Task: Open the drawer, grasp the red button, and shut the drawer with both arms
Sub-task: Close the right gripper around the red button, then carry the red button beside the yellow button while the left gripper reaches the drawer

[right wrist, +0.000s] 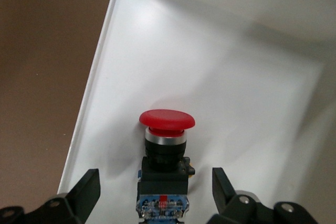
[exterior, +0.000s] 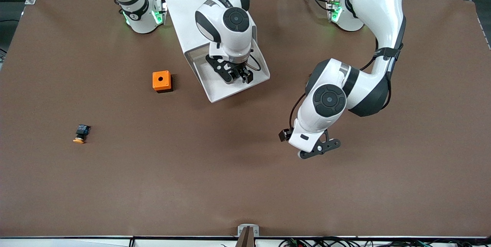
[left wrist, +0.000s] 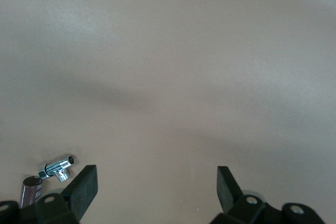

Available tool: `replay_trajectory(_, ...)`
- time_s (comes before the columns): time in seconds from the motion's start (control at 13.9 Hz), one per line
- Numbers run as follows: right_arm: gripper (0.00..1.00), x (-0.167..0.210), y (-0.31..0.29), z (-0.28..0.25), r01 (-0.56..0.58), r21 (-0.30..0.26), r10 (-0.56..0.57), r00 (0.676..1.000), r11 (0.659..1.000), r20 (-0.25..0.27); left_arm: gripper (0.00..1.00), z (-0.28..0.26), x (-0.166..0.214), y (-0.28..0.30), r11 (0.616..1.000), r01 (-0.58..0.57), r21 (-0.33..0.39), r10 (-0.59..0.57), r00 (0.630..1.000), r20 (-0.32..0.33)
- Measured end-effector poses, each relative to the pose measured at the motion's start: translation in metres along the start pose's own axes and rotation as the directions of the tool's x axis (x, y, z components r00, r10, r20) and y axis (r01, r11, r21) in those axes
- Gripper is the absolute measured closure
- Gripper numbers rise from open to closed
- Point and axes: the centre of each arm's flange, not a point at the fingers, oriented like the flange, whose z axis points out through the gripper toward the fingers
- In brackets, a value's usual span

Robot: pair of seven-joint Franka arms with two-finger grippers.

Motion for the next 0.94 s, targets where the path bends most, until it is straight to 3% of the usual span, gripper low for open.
replay_trajectory(0.29, 0.57, -0.001, 0.0, 0.0, -0.008, 0.0, 0.008, 1.0, 1.0, 0.0, 0.0, 0.0, 0.0, 0.0, 1.0, 0.0, 0.0, 0.0, 1.0, 0.0)
replay_trajectory(0.65, 0.59, 0.004, -0.005, -0.011, -0.025, 0.019, 0.025, 1.0, 1.0, 0.001, 0.0, 0.0, 0.0, 0.0, 1.0, 0.0, -0.001, 0.0, 1.0, -0.001)
replay_trajectory(0.94, 0.59, 0.054, -0.018, -0.067, -0.021, 0.007, 0.021, 1.0, 1.0, 0.022, 0.0, 0.0, 0.0, 0.001, 1.0, 0.011, -0.002, -0.011, 1.0, -0.002)
